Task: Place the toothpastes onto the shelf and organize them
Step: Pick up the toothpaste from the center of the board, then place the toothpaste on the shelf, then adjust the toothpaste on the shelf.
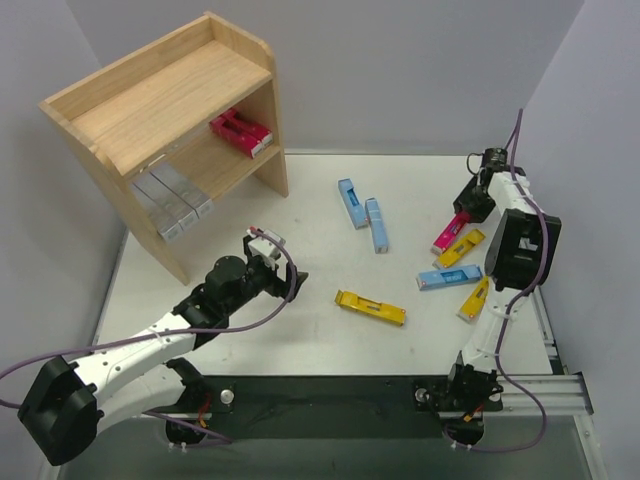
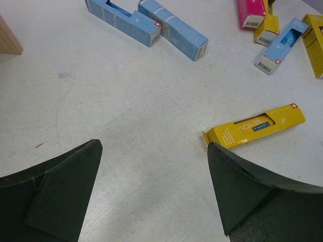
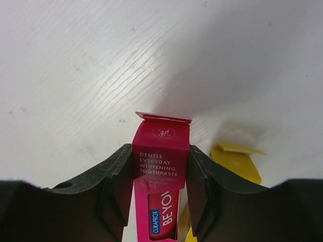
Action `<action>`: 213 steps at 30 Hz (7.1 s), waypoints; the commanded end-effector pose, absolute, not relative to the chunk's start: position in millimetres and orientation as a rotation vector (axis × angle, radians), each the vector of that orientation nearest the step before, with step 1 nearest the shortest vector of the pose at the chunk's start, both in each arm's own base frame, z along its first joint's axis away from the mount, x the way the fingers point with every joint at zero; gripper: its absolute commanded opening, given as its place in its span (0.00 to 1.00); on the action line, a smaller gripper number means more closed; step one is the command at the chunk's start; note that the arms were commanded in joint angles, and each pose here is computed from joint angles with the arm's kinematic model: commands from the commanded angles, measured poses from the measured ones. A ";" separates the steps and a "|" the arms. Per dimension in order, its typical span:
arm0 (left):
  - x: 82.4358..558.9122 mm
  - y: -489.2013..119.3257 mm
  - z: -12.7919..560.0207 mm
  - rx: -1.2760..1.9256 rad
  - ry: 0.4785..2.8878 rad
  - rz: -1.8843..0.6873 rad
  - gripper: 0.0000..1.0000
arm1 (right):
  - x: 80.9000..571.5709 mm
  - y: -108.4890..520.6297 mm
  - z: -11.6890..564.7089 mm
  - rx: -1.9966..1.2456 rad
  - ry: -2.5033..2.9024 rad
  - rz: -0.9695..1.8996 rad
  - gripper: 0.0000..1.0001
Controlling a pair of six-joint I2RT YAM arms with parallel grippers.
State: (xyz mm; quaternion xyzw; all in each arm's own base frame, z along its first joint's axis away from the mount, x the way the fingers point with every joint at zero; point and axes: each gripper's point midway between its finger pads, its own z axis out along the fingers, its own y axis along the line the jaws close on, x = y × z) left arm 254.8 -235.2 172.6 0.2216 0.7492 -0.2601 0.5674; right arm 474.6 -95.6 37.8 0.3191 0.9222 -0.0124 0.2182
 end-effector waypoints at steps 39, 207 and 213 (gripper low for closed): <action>220.6 -461.8 220.9 0.638 1.430 -0.314 0.91 | 297.2 93.3 188.8 0.719 2.331 0.367 0.38; 445.0 -97.0 312.8 -0.532 1.623 0.257 0.42 | 204.4 38.7 201.0 0.170 2.085 0.143 1.00; 448.5 -82.5 298.4 -0.582 1.642 0.279 0.33 | 203.6 39.7 201.5 0.163 2.080 0.149 1.00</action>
